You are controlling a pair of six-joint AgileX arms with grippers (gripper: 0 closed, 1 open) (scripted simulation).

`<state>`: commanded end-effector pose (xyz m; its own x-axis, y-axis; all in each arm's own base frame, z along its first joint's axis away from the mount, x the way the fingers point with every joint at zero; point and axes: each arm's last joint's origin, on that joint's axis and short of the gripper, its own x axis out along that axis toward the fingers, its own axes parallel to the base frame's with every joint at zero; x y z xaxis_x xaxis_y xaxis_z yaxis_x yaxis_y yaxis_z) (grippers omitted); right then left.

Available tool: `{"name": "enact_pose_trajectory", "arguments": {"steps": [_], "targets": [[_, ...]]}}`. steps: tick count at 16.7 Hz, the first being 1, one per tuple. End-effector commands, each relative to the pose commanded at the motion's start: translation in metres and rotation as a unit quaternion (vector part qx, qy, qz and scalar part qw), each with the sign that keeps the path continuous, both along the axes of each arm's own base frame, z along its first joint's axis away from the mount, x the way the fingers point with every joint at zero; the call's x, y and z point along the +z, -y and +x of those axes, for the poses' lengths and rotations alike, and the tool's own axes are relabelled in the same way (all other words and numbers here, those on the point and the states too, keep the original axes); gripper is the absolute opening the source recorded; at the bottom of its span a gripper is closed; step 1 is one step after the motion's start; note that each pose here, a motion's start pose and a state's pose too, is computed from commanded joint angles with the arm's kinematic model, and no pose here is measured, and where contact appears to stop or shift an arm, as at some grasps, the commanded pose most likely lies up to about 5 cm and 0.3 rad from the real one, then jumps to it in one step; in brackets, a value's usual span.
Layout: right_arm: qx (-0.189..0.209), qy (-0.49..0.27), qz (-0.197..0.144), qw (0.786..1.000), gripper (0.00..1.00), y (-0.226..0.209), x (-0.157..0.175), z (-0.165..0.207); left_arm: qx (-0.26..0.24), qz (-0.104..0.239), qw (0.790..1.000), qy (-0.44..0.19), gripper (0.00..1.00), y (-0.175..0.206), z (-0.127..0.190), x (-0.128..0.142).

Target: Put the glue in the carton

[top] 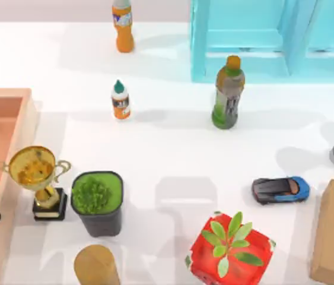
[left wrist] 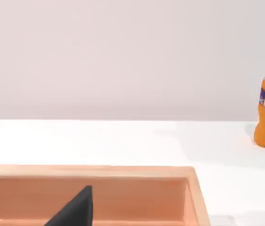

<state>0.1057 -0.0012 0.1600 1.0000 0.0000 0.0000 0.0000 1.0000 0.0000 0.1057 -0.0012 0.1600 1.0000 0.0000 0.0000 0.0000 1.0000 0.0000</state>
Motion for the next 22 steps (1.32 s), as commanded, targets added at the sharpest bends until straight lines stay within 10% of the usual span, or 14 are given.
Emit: {"name": "enact_pose_trajectory", "arguments": {"steps": [8, 15, 22], "targets": [[0.0, 0.0, 0.0, 1.0, 1.0, 0.0, 0.0, 0.0, -0.01, -0.025, 0.999, -0.027, 1.0, 0.008, 0.011, 0.028], [0.0, 0.0, 0.0, 1.0, 1.0, 0.0, 0.0, 0.0, -0.023, -0.053, 0.989, -0.139, 1.0, 0.05, 0.084, 0.062], [0.0, 0.0, 0.0, 1.0, 1.0, 0.0, 0.0, 0.0, -0.02, -0.032, 0.967, -0.251, 1.0, 0.137, 0.173, 0.013]]}}
